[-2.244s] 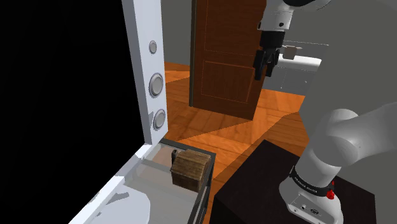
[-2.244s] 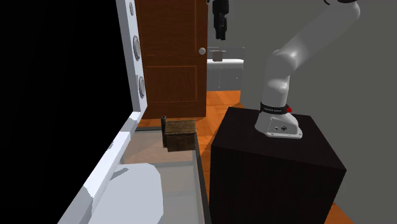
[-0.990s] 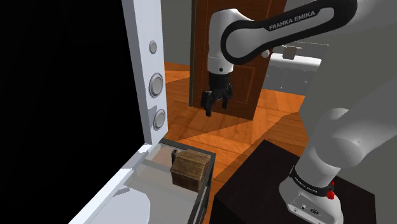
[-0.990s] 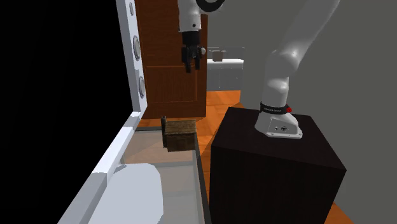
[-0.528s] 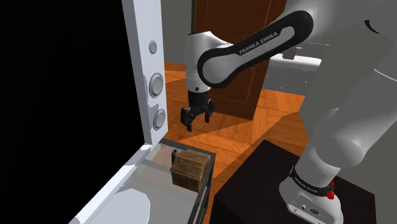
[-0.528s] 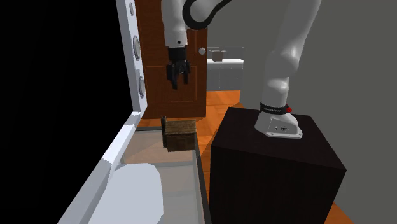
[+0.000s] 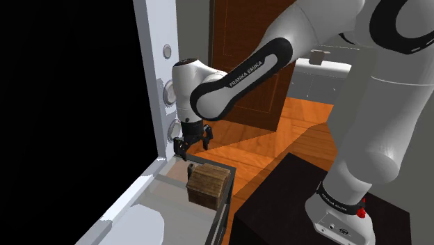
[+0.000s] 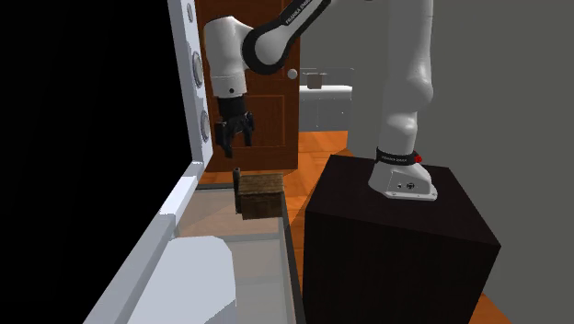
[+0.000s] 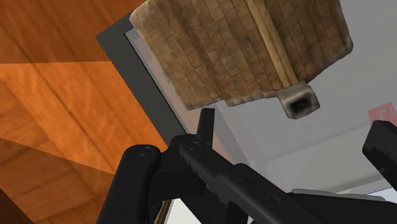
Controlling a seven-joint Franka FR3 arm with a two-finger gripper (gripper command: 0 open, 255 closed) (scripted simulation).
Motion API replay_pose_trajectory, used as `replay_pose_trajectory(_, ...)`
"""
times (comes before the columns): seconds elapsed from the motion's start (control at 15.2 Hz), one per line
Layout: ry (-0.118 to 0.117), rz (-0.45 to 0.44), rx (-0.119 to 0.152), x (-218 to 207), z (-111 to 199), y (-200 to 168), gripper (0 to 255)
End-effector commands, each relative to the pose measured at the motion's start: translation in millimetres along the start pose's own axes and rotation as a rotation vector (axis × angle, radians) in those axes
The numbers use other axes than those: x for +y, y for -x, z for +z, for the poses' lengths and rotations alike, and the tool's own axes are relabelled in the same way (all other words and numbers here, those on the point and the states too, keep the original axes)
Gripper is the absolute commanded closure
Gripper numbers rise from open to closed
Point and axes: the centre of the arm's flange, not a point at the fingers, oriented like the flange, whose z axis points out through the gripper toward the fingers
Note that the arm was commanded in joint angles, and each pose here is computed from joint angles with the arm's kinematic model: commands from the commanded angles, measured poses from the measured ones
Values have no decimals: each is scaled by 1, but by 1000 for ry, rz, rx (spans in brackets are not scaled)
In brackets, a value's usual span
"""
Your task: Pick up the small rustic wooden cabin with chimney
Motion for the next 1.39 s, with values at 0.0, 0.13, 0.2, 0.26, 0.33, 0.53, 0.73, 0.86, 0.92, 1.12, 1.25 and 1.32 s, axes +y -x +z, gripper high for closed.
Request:
replay_pose_trajectory(0.0, 6, 7, 2, -19, 13, -8, 0)
replay_pose_trajectory(0.13, 6, 7, 2, -19, 24, -9, 0)
replay_pose_trajectory(0.2, 6, 7, 2, -20, 29, -9, 0)
replay_pose_trajectory(0.26, 6, 7, 2, -20, 34, -9, 0)
replay_pose_trajectory(0.33, 6, 7, 2, -20, 40, -10, 0)
replay_pose_trajectory(0.53, 6, 7, 2, -21, 53, -10, 0)
replay_pose_trajectory(0.73, 6, 7, 2, -20, 53, -10, 255)
replay_pose_trajectory(0.86, 6, 7, 2, -21, 53, -10, 255)
replay_pose_trajectory(0.92, 6, 7, 2, -21, 53, -10, 255)
replay_pose_trajectory(1.12, 6, 7, 2, -21, 54, -10, 255)
replay_pose_trajectory(1.25, 6, 7, 2, -21, 53, -10, 255)
replay_pose_trajectory(1.32, 6, 7, 2, -21, 48, -10, 255)
